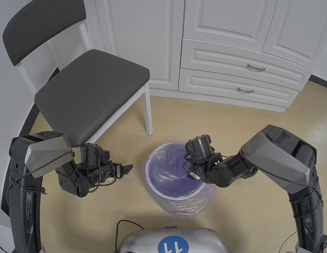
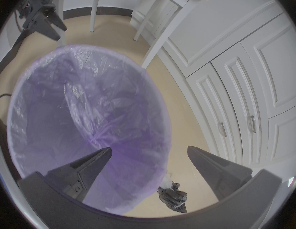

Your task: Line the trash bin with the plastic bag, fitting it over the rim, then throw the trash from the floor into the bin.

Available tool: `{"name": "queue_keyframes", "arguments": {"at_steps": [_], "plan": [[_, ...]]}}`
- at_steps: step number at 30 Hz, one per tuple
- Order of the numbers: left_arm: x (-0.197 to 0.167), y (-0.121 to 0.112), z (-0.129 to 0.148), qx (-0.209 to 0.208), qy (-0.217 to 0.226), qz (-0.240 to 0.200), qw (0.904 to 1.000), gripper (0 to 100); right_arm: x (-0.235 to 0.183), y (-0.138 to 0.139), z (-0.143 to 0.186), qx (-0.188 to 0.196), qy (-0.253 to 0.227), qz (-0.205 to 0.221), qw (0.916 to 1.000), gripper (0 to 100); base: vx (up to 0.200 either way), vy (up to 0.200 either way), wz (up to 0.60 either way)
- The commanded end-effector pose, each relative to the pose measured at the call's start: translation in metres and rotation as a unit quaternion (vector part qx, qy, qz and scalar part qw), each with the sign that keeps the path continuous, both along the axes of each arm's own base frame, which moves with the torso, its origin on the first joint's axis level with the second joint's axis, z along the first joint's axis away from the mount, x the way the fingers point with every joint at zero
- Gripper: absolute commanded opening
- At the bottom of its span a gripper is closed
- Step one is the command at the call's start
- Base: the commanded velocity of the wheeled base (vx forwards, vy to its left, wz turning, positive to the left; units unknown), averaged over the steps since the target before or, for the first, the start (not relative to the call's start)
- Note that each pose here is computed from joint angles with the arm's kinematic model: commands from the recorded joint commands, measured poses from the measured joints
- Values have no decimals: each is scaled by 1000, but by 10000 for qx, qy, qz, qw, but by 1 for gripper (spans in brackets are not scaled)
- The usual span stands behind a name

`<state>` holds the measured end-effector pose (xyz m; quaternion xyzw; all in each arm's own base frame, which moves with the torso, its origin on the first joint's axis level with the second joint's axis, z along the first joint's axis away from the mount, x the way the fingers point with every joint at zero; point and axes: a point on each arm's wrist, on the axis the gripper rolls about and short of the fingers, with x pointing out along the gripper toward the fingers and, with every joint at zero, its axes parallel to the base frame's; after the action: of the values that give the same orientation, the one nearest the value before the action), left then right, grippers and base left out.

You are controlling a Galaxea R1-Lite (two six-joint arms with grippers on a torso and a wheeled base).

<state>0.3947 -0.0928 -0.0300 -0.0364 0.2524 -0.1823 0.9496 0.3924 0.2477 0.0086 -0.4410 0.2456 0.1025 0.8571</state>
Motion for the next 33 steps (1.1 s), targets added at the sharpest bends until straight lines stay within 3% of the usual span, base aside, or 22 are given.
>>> {"name": "queue_keyframes", "arguments": {"at_steps": [1,10,23,31,33], "plan": [[0,-1,1,-6,-12,-11,10000,100,-2,-6,-9,-97,137,-46,9998,100,0,0,0],[0,-1,1,-28,-110,-11,9999,100,4,-16,-29,-363,232,-316,9986,100,0,0,0],[-2,-1,2,-25,-95,-26,9999,100,9,-29,-28,-570,207,-570,9965,100,0,0,0],[-8,-7,17,-91,-255,-97,9996,100,-8,-9,-3,7,24,-477,9989,100,0,0,0],[-14,-21,27,-119,-317,-285,9990,100,-21,-6,11,324,34,-358,9988,100,0,0,0]]}}
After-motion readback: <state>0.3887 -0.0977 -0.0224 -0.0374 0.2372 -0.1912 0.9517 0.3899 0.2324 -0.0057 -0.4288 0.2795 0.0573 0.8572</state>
